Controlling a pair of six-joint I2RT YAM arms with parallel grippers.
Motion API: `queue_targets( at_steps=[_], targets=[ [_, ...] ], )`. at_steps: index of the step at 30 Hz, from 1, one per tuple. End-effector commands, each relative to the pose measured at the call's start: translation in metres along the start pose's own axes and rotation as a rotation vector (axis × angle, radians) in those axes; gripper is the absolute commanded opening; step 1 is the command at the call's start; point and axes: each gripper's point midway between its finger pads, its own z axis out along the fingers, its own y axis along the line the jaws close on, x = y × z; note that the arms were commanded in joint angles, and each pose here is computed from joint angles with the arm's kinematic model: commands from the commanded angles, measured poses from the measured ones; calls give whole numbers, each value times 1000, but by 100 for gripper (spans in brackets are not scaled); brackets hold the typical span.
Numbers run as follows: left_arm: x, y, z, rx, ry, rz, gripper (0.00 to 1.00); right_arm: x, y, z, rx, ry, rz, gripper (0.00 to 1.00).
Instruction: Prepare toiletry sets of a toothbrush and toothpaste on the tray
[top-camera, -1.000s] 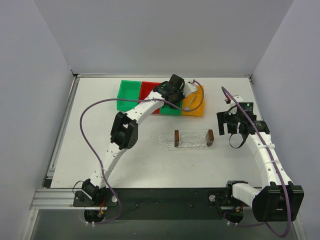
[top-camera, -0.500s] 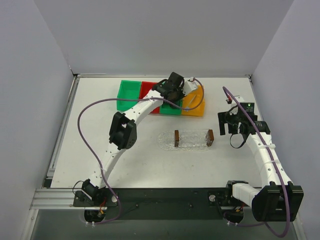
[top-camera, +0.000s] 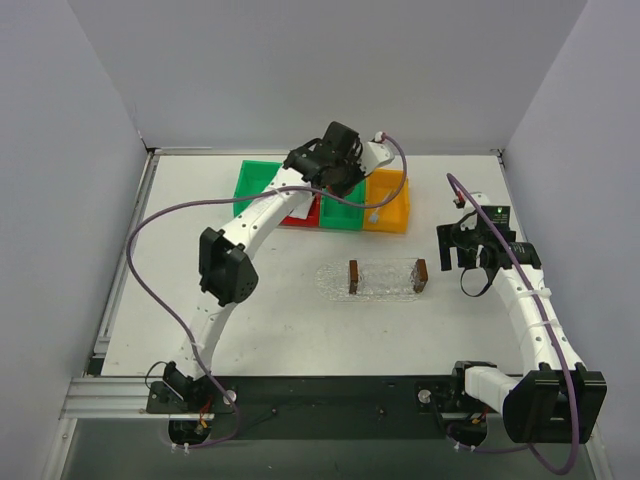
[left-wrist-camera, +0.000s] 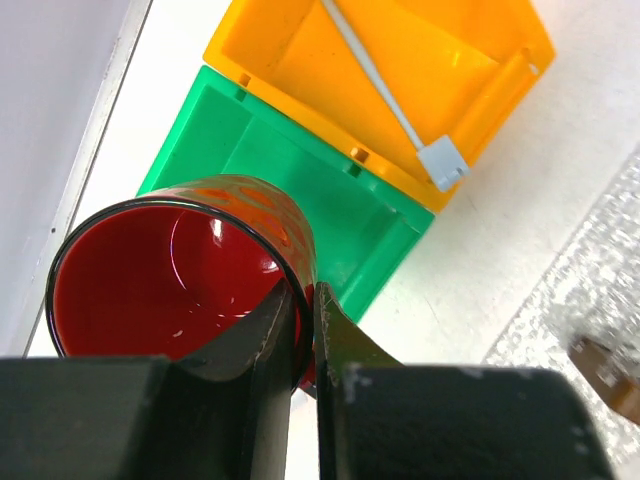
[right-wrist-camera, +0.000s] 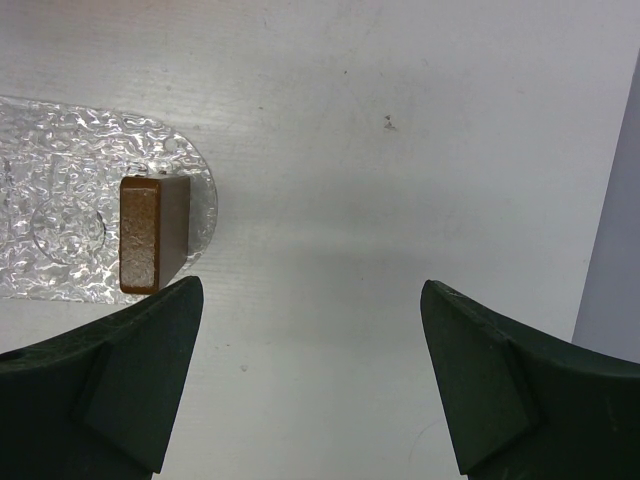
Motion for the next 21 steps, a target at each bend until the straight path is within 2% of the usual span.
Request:
queue_targets(
  at_steps=[1,2,4,10,12,15,21],
  targets=[
    [-48,6,-85,8,-145,13,0,-1,-2,-3,0,-19,-2,85],
    [-35,-2,-82,34,-113,11,0,-2,-2,-3,0,-19,-2,85],
    [-35,-7,-100,55,-126,18,0,-2,-1,-3,-1,-21,-1,85],
    [-3,-36,-128,147,-84,54,0,-2,-2,-4,0,-24,-1,85],
    [18,-49,-126,183,-47,53,0,-2,-3,-5,1,-28,1,85],
    [24,-58,-137,189,-78,57,0,-3,-2,-6,0,-30,1,85],
    [61,-90,-133,232,-60,51,0,-1,-2,-5,-3,-26,1,85]
  ],
)
